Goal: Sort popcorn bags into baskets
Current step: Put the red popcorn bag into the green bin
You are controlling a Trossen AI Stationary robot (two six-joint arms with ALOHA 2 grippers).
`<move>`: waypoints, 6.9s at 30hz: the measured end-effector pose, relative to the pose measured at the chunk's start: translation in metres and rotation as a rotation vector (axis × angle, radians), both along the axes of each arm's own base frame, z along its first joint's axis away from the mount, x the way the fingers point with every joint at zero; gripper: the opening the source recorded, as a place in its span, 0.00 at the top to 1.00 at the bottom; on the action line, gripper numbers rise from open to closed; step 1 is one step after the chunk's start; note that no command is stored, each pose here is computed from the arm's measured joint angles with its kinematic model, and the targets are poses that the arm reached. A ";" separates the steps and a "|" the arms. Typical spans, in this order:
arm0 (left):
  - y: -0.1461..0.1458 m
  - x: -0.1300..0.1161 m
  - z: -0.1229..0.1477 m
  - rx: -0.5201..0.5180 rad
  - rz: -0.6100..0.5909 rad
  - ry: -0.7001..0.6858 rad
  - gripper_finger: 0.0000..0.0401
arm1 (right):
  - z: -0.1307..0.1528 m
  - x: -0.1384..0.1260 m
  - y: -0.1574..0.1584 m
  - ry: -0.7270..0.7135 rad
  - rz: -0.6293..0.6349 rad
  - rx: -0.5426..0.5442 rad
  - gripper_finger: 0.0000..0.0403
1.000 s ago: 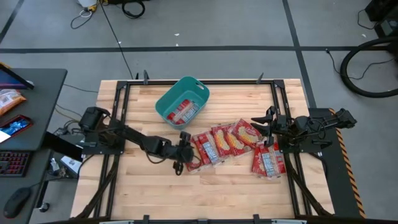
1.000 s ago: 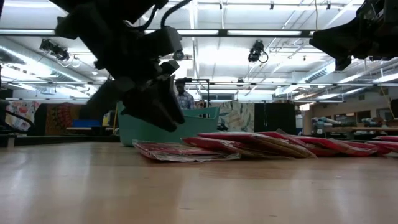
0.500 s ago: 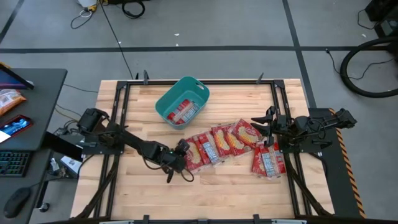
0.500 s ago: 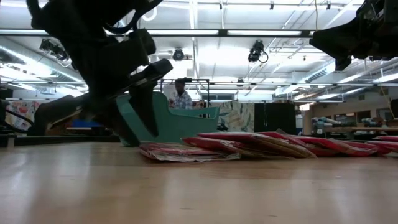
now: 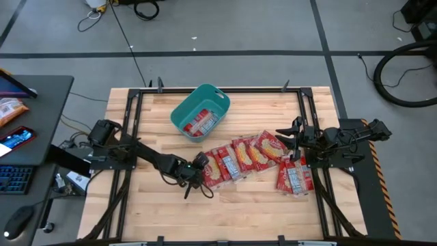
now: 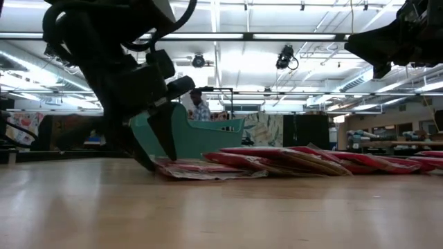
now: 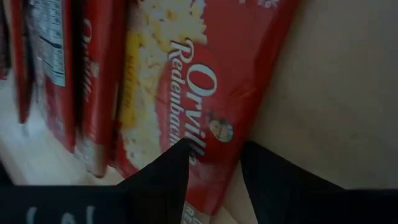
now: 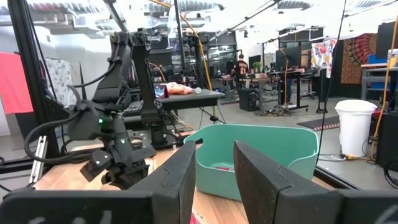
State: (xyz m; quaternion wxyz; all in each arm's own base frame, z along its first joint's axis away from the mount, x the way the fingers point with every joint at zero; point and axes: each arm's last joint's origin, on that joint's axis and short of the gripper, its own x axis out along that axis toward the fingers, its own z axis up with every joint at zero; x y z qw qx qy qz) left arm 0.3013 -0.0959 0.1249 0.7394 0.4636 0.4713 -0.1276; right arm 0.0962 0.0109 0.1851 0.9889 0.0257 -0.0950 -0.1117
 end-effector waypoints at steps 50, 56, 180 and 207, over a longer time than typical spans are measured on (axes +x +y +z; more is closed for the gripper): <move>0.072 -0.014 0.165 -0.716 0.911 -0.475 0.96 | 0.002 0.000 0.000 -0.023 0.003 0.006 0.72; 0.093 -0.013 0.169 -0.732 1.027 -0.563 0.95 | 0.002 0.000 0.000 -0.023 0.003 0.005 0.72; 0.023 0.102 0.012 -0.058 0.215 -0.157 0.97 | 0.006 -0.001 0.000 -0.061 0.003 0.015 0.72; 0.042 0.057 0.132 0.063 0.616 -0.542 0.99 | 0.006 -0.001 0.000 -0.067 0.003 0.017 0.72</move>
